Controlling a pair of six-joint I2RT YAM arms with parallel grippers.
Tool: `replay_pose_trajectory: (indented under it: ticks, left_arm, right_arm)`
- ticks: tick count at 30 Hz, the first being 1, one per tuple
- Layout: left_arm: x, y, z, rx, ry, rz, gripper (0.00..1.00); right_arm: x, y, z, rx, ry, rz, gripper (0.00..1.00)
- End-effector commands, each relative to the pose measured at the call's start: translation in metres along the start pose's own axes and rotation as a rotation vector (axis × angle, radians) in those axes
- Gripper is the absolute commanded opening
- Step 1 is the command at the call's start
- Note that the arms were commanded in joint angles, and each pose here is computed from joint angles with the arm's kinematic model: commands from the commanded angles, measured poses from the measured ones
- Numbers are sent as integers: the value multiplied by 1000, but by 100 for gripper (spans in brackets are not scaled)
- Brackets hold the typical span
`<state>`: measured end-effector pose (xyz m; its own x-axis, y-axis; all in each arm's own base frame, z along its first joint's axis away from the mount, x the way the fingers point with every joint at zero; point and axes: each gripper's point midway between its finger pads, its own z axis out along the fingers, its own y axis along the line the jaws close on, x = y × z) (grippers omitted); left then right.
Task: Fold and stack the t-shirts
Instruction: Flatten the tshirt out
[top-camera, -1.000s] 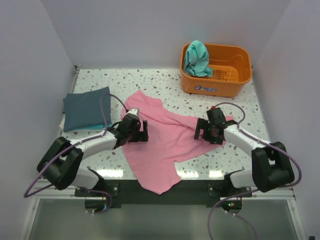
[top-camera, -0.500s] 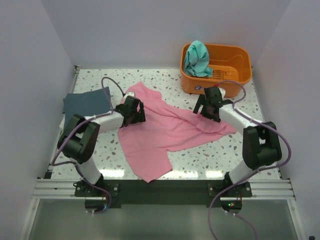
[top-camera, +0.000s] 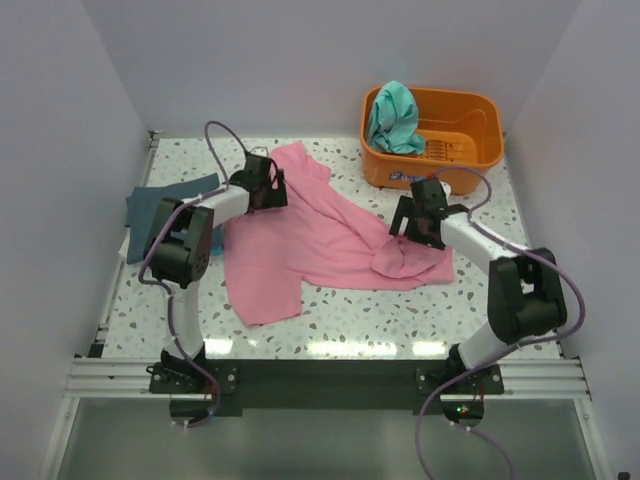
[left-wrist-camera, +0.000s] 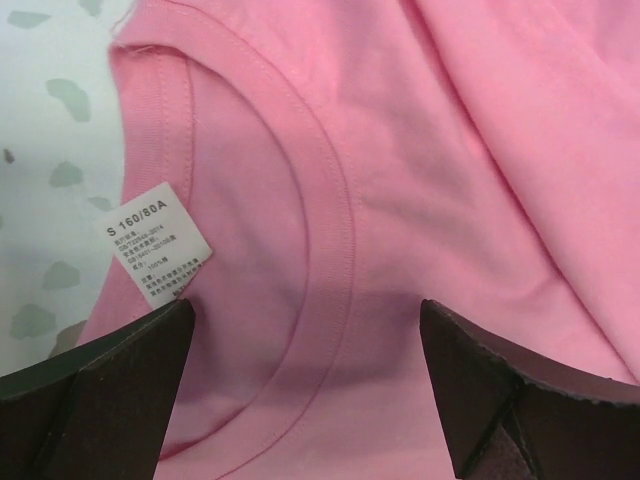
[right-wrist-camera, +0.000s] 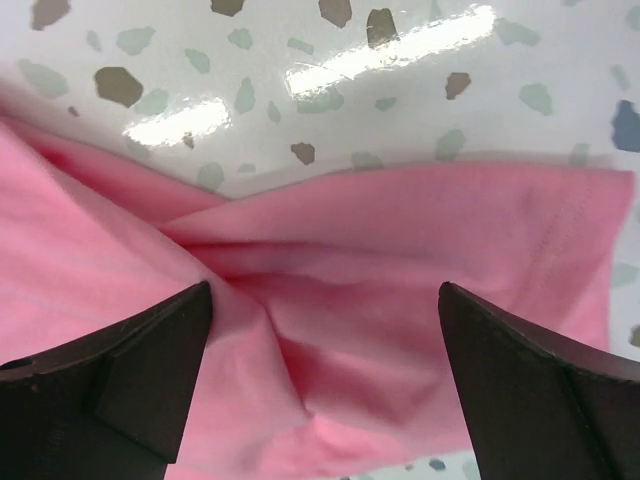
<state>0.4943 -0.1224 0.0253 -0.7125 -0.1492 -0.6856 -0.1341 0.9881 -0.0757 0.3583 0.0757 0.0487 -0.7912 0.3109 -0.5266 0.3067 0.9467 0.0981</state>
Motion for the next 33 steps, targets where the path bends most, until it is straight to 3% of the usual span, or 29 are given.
replay_pose_trajectory:
  ticks: [1, 4, 8, 12, 15, 19, 24, 28, 30, 32, 33]
  left_arm:
    - [-37, -33, -39, 170, -61, 22, 100]
    - [-51, -34, -85, 206, -121, 9, 100]
    - [-31, -27, -150, 203, -162, -15, 100]
    - [36, -12, -201, 144, -137, -41, 100]
    - [126, 11, -215, 120, 20, -86, 100]
    - [188, 27, -235, 156, 137, -141, 100]
    - [228, 46, -237, 130, 213, -169, 100]
    - [246, 52, -231, 104, 258, -159, 100]
    - [253, 56, -227, 87, 273, -146, 100]
    - [257, 58, -222, 67, 277, -143, 85]
    - [259, 60, -220, 45, 284, -144, 64]
  right_arm:
    - [-23, -6, -48, -37, -109, -21, 99]
    - [-18, -32, -77, 24, -165, 10, 99]
    - [15, -76, -101, 128, -164, 143, 99]
    - [60, -103, -106, 144, -102, 203, 99]
    - [82, -109, -98, 125, -77, 222, 99]
    - [96, -99, -77, 81, -16, 189, 92]
    - [84, -87, -48, 70, -27, 182, 74]
    - [77, -86, -30, 91, -31, 187, 65]
    - [71, -85, -24, 89, -35, 199, 47]
    - [72, -82, -21, 85, -4, 189, 23]
    - [72, -83, -22, 95, 6, 184, 16]
